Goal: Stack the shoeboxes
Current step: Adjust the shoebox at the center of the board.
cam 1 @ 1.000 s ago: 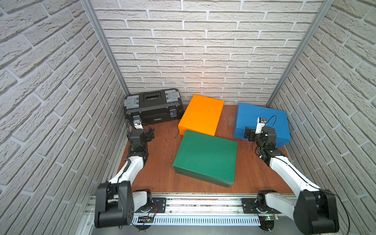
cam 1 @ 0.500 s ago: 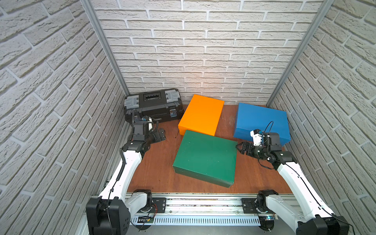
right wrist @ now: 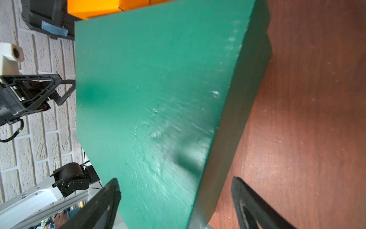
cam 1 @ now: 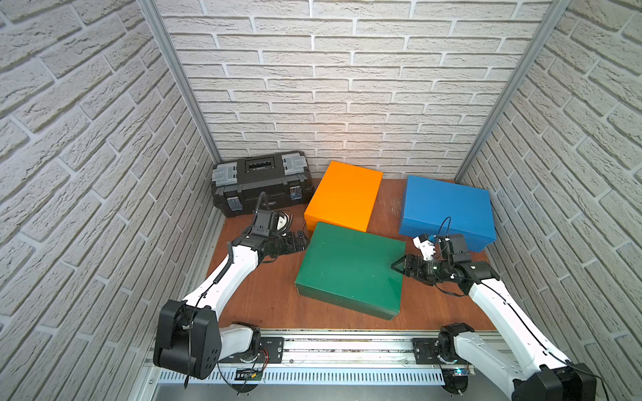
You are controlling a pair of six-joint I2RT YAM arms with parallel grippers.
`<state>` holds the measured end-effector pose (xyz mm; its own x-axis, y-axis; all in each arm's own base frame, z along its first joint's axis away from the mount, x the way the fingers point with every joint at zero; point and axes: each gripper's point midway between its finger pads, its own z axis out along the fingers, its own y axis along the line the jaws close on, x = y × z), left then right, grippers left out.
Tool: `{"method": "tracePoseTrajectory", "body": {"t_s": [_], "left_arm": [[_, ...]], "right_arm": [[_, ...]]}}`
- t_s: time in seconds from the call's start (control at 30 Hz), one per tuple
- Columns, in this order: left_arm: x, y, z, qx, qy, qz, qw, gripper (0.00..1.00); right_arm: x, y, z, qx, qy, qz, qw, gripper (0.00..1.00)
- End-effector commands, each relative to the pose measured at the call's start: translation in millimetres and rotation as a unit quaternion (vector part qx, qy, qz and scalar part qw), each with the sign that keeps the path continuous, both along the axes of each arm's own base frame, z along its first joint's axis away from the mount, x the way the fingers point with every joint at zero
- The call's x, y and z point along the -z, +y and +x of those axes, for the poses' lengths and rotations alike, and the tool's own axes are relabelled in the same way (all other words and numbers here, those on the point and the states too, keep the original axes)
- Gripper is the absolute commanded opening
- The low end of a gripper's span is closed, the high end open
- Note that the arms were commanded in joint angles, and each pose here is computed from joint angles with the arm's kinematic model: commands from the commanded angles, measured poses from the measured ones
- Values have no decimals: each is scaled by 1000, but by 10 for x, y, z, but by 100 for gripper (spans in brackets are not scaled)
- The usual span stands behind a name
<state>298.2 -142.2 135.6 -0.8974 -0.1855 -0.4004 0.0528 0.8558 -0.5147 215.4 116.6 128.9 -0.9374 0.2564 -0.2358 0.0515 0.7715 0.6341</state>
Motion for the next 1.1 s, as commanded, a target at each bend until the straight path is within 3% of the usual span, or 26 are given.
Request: {"method": "tracePoseTrajectory", "body": {"t_s": [0.0, 0.17, 0.6, 1.07], "left_arm": [[63, -39, -108, -7, 17, -22, 1000, 98], [119, -59, -282, -24, 21, -57, 998, 98], [240, -55, -651, -11, 35, -45, 998, 98], [201, 68, -576, -29, 25, -3, 999, 98]], "right_arm": [[-26, 112, 83, -22, -6, 2, 1000, 88], [-87, 186, 229, -47, -12, -13, 999, 88], [-23, 419, 691, -77, -15, -4, 997, 86], [-15, 403, 896, -63, -27, -41, 997, 89]]}}
